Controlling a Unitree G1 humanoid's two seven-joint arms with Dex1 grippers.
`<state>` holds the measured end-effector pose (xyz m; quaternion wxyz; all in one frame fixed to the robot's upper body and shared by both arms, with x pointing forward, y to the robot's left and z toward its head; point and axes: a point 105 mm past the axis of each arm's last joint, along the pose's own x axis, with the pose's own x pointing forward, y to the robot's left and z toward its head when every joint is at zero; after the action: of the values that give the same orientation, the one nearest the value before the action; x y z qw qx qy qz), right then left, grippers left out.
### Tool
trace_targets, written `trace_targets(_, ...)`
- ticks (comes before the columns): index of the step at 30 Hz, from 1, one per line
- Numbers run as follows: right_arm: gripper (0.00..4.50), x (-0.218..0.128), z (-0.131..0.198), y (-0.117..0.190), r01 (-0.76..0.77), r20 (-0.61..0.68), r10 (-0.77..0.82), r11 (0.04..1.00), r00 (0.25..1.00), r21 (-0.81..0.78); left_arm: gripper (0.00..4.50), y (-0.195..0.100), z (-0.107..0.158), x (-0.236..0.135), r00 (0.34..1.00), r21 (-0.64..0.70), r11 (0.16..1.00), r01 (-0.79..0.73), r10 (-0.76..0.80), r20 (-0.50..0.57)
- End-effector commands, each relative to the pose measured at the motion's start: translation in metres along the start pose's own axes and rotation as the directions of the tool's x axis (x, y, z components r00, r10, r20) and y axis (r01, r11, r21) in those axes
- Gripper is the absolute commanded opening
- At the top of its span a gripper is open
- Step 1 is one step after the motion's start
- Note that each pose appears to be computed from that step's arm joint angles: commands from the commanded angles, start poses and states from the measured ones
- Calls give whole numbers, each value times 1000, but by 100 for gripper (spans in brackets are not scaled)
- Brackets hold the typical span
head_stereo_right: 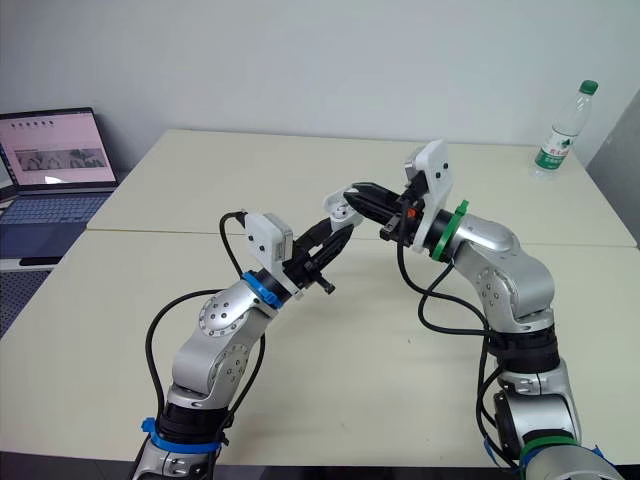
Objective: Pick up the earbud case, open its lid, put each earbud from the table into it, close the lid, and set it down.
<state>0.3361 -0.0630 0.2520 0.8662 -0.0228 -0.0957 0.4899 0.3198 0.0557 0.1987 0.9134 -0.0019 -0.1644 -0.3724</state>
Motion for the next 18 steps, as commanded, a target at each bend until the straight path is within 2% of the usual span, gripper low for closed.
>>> trace_targets(1, 39, -1, 6, 4, -9, 18, 10, 998, 1000, -58, 79, -5, 18, 2, 997, 10, 1000, 20, -20, 69)
trace_targets(18, 39, -2, 4, 1, 28, 39, -24, 994, 999, -103, 79, -10, 21, 5, 996, -7, 999, 47, -47, 82)
